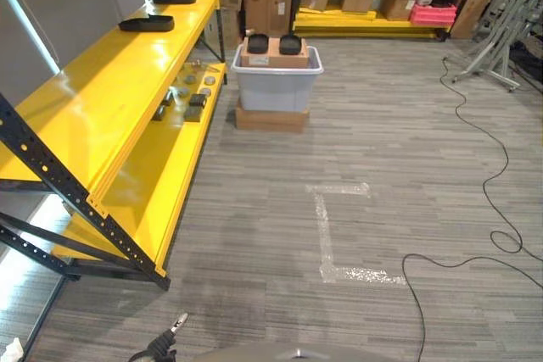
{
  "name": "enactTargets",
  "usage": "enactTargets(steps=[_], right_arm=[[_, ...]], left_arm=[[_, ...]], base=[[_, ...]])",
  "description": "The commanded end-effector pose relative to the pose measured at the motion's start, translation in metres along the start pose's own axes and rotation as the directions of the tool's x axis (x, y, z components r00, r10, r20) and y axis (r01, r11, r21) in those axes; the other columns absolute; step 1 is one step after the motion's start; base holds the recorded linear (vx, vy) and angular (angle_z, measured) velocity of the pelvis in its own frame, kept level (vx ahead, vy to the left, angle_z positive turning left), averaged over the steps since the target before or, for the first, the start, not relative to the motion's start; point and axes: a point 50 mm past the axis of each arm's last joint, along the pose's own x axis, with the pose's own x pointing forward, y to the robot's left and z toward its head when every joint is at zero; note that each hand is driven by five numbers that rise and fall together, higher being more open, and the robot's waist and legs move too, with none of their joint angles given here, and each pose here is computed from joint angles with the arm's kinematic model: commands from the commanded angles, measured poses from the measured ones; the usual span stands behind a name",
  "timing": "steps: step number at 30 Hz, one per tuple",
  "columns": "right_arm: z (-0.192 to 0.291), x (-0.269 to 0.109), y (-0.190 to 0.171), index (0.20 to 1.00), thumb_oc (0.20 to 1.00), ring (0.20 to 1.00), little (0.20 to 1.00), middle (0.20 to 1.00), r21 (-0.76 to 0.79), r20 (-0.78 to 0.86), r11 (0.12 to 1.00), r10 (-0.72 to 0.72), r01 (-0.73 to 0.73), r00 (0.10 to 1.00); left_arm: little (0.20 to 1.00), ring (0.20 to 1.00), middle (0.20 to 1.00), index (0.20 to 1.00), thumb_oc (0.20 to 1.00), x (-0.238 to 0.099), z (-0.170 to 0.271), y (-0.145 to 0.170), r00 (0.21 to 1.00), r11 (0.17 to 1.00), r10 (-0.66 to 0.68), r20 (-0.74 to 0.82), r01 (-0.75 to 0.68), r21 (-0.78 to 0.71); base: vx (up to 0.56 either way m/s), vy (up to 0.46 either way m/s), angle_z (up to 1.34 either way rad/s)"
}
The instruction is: Move parts from the plastic box to the shelf.
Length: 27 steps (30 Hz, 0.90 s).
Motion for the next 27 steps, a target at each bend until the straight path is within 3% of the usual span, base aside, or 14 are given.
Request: enactTargets(steps=[1,9,17,27], right_arm=[[0.001,0.000,-0.021,1.000,1.000,1.000,1.000,1.000,0.031,0.006,0.999,-0.022,0.022,1.000],[-0.009,0.000,-0.013,1.000,1.000,1.000,1.000,1.000,0.060,-0.055,0.997,-0.041,0.045,0.998],[0.004,0.000,-0.009,1.000,1.000,1.000,1.000,1.000,0.095,0.005,0.995,-0.007,0.007,1.000],[-0.024,-0.001,-0.010,1.000,1.000,1.000,1.000,1.000,0.090,-0.045,0.996,0.022,-0.018,0.999]], left_arm=[[1.000,1.000,1.000,1.000,1.000,0.002,0.016,0.000,0.999,0.998,0.011,0.034,-0.009,-0.060],[1.000,1.000,1.000,1.000,1.000,0.001,0.006,0.004,1.000,1.000,0.015,-0.011,-0.015,-0.017],[1.000,1.000,1.000,1.000,1.000,0.001,0.017,0.008,1.000,1.000,0.004,-0.003,-0.004,-0.006],[1.000,1.000,1.000,1.000,1.000,-0.002,0.003,0.017,1.000,1.000,0.012,-0.008,-0.012,0.015]], base=[[0.06,0.063,-0.08],[0.05,0.087,-0.11],[0.04,0.100,-0.16],[0.50,-0.234,0.17]])
